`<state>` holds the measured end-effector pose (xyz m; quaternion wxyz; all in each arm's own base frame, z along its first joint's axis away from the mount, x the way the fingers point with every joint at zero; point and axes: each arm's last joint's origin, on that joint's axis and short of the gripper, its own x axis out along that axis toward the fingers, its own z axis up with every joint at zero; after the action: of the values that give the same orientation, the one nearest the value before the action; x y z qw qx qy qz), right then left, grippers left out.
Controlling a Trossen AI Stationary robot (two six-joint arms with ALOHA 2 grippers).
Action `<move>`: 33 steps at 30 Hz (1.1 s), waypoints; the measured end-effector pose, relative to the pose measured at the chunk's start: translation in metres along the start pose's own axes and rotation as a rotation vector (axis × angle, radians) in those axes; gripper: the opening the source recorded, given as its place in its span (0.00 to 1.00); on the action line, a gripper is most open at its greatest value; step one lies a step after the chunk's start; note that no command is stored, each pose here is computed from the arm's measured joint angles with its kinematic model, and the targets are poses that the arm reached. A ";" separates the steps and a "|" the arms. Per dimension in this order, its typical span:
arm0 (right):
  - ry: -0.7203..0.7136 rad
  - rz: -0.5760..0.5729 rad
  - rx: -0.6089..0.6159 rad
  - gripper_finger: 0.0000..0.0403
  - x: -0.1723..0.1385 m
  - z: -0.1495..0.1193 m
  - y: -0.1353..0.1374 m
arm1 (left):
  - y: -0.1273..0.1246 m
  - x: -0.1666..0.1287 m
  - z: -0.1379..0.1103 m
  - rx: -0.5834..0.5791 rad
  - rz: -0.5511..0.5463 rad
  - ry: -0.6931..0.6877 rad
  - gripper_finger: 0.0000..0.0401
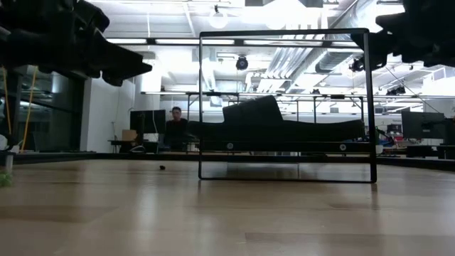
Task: Pick and place slides into the shelf
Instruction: Return to Home Position
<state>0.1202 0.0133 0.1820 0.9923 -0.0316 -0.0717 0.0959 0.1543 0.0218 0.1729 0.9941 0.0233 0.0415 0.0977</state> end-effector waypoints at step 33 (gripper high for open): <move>0.299 0.009 0.006 0.56 -0.004 -0.029 0.002 | 0.005 -0.034 -0.029 0.079 0.146 0.154 0.54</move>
<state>0.1198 0.0129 0.1530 0.9916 -0.0428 0.0772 0.0950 0.1178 0.0214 0.1471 0.9765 0.0579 0.1198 0.1696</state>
